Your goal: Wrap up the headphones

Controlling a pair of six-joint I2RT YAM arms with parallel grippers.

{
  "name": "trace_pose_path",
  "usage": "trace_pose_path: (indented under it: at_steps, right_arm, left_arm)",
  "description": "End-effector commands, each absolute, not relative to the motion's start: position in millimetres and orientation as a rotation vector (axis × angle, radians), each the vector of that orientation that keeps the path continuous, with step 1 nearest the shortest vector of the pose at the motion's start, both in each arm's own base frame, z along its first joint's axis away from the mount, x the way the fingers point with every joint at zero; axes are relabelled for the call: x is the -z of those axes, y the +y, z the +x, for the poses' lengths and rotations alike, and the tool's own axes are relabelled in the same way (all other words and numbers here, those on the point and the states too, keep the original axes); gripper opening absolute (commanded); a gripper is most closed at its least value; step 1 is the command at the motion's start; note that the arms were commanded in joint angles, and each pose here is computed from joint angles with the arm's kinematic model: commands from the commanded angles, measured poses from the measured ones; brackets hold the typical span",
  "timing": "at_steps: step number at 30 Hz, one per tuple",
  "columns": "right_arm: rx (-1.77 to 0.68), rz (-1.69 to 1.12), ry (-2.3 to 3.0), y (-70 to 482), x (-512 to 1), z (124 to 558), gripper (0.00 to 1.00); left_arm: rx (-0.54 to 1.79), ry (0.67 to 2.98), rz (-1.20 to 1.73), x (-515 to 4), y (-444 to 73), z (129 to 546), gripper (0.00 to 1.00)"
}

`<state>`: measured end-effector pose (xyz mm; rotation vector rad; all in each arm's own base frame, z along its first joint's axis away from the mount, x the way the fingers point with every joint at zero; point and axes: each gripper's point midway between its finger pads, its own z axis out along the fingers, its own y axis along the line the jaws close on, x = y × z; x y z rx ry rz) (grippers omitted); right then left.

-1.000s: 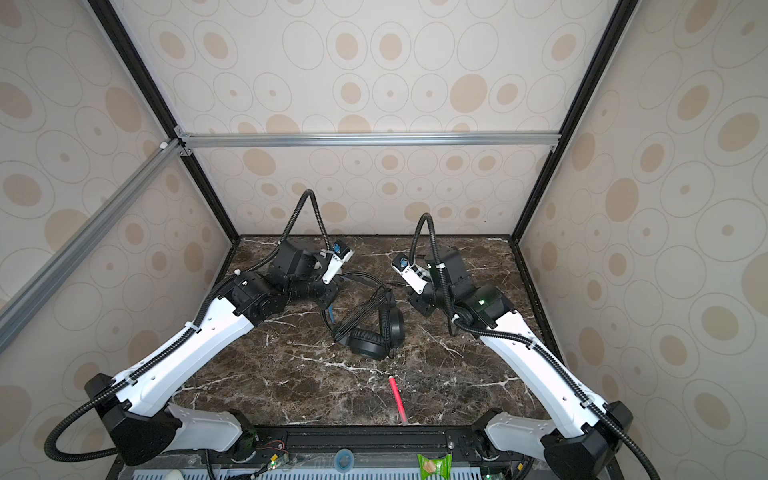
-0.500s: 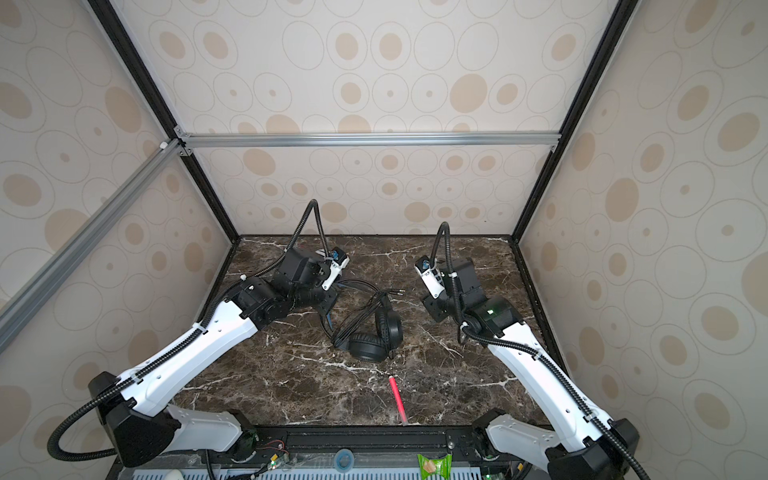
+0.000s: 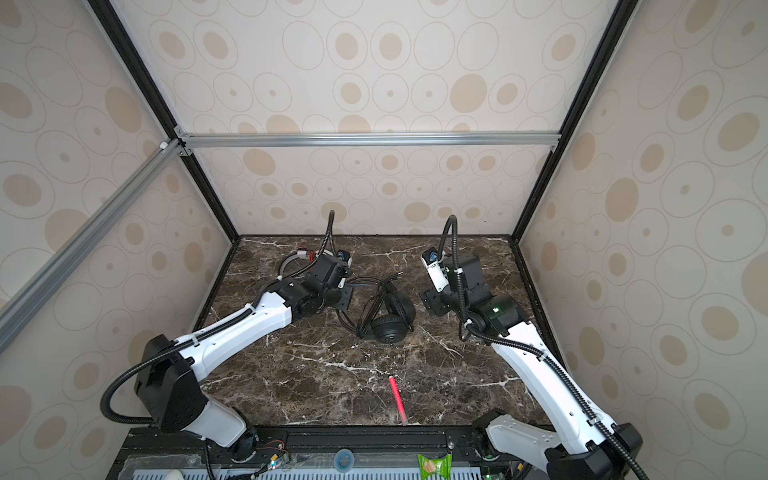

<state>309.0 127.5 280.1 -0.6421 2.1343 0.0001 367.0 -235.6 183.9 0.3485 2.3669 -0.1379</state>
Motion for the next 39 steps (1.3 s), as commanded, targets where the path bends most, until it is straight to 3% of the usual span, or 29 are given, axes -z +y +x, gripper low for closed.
trace_pose_path:
  at_steps: [1,12,23,32,39]
  right_arm:
    - [-0.024,-0.619,2.121,129,-289,310,0.81]
    - [-0.069,-0.582,2.133,125,-282,294,0.89]
    - [-0.080,-0.558,2.144,123,-277,290,0.91]
    - [-0.119,-0.536,2.144,129,-276,296,0.95]
    - [-0.100,-0.531,2.131,128,-282,301,0.96]
  left_arm:
    - [0.311,2.247,0.139,-217,-255,412,0.00]
    - [0.320,2.348,0.138,-149,-277,494,0.00]
    - [0.340,2.408,0.113,-106,-283,526,0.01]
    - [0.259,2.452,0.103,-87,-271,532,0.28]
    - [0.234,2.393,0.124,-115,-266,530,0.59]
